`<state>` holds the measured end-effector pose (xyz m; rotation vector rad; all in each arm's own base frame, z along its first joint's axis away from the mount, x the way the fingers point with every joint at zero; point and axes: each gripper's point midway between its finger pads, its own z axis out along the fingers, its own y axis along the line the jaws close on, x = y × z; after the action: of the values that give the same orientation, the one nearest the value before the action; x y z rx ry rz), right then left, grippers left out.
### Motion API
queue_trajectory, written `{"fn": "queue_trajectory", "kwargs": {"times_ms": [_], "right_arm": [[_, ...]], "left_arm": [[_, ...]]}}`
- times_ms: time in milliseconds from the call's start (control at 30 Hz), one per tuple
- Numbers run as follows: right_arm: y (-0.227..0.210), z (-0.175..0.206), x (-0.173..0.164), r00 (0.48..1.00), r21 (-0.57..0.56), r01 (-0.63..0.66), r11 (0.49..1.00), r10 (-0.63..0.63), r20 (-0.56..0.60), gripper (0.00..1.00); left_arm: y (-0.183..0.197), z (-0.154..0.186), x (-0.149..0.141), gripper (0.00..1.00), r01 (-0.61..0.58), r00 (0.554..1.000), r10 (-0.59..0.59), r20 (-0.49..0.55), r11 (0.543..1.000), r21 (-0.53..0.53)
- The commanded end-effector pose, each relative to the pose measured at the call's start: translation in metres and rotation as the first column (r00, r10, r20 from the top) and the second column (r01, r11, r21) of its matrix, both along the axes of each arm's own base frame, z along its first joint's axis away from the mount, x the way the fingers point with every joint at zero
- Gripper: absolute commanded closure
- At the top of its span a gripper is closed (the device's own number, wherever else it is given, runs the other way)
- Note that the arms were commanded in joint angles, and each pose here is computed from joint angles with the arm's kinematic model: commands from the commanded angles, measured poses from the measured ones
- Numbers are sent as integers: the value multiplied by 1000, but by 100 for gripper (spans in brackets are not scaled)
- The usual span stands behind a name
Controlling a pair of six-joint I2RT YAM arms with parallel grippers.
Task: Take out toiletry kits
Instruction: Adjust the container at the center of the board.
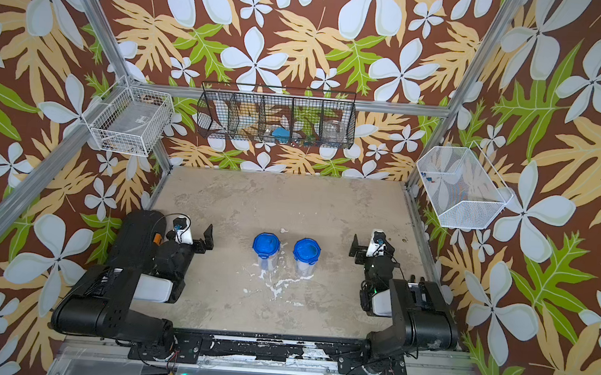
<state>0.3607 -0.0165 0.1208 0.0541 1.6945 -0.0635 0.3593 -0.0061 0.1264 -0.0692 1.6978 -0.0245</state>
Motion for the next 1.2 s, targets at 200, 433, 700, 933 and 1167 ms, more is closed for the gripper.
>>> {"fn": "queue_trajectory", "kwargs": {"times_ms": [200, 433, 700, 933, 1167], "right_arm": [[3, 8, 0, 999, -3, -13, 1000, 13, 33, 0], [3, 8, 0, 999, -2, -14, 1000, 14, 34, 0], [-6, 20, -2, 997, 5, 48, 999, -48, 55, 0], [-40, 172, -58, 913, 459, 263, 849, -373, 167, 0], [10, 123, -14, 937, 481, 254, 839, -91, -336, 0]], "left_arm": [[2, 6, 1, 0, -9, 1000, 10, 26, 1000, -10], [2, 6, 1, 0, -9, 1000, 9, 22, 1000, -8], [11, 15, 3, 0, -67, 998, 67, 19, 997, -25], [36, 143, 7, 8, -233, 966, 257, 33, 916, -327], [-138, 203, -1, 22, 304, 936, -350, 36, 755, -581]]}}
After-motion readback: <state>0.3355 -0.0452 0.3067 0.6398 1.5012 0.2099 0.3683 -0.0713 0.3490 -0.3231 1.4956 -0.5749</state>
